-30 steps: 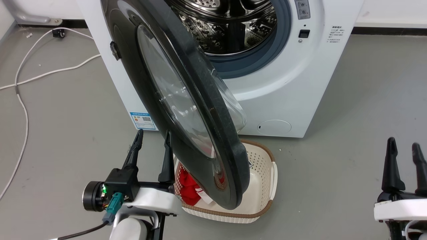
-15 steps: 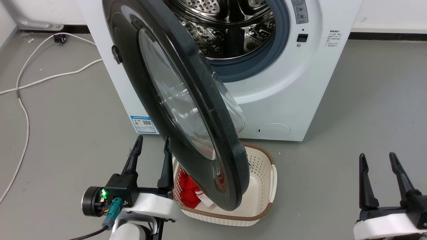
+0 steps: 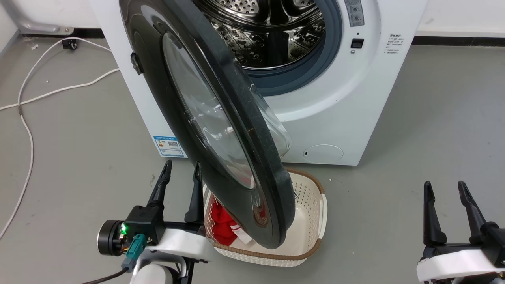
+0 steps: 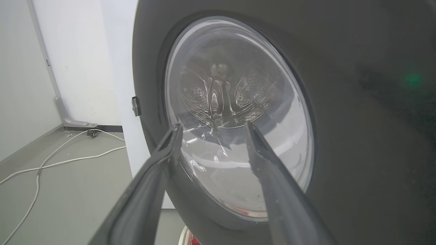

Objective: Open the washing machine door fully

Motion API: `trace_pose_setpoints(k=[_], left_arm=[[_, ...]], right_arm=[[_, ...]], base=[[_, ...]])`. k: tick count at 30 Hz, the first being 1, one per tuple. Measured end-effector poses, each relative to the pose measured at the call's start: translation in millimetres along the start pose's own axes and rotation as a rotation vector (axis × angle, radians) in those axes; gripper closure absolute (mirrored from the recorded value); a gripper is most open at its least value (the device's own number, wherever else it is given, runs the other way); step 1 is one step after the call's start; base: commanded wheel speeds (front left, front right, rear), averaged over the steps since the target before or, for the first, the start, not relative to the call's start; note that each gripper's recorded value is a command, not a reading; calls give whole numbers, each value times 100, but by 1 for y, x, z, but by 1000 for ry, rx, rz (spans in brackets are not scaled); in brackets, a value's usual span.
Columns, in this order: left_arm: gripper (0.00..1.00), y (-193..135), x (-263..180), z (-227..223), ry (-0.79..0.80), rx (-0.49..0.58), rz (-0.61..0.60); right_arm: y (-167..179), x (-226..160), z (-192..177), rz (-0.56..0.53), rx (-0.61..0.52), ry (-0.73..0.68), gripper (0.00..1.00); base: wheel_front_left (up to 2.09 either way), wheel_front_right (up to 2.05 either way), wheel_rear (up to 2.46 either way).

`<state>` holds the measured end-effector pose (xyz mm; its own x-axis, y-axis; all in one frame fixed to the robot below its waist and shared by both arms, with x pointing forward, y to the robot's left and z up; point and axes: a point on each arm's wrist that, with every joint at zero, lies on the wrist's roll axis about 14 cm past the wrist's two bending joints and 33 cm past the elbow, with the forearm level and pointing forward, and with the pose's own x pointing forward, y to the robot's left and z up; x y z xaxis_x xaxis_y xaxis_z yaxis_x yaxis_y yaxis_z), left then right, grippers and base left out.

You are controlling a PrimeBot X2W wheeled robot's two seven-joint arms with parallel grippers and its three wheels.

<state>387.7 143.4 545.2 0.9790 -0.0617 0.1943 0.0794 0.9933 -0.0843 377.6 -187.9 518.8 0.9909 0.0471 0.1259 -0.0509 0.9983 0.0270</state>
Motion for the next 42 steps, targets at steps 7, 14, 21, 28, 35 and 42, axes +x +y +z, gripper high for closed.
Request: trace_pose_setpoints(k=[7,14,21,28,35,42], left_arm=[[100,0,0,-2,5,-5,1],[100,2,4,10,-34,-14,9],[100,4,15,63,-201,-16,23],[100,-7,16,144,-455,-18,-11],[100,-42,-7,223,-721,-43,-124],[100,-100,-22,224,-722,-104,-343]], right_arm=[[0,1,-1,0,3,1,0],[-1,1,-1,-4,8,1,0],[-1,2,-1,-4,13,-1,0],[0,3,0,-4,17,-5,0],[-2,2,1,-9,18,-6,0],[-3,2,1,-12,17,-4,0]], base=[[0,0,0],[0,0,0],[0,0,0],[0,0,0],[0,0,0],[0,0,0]])
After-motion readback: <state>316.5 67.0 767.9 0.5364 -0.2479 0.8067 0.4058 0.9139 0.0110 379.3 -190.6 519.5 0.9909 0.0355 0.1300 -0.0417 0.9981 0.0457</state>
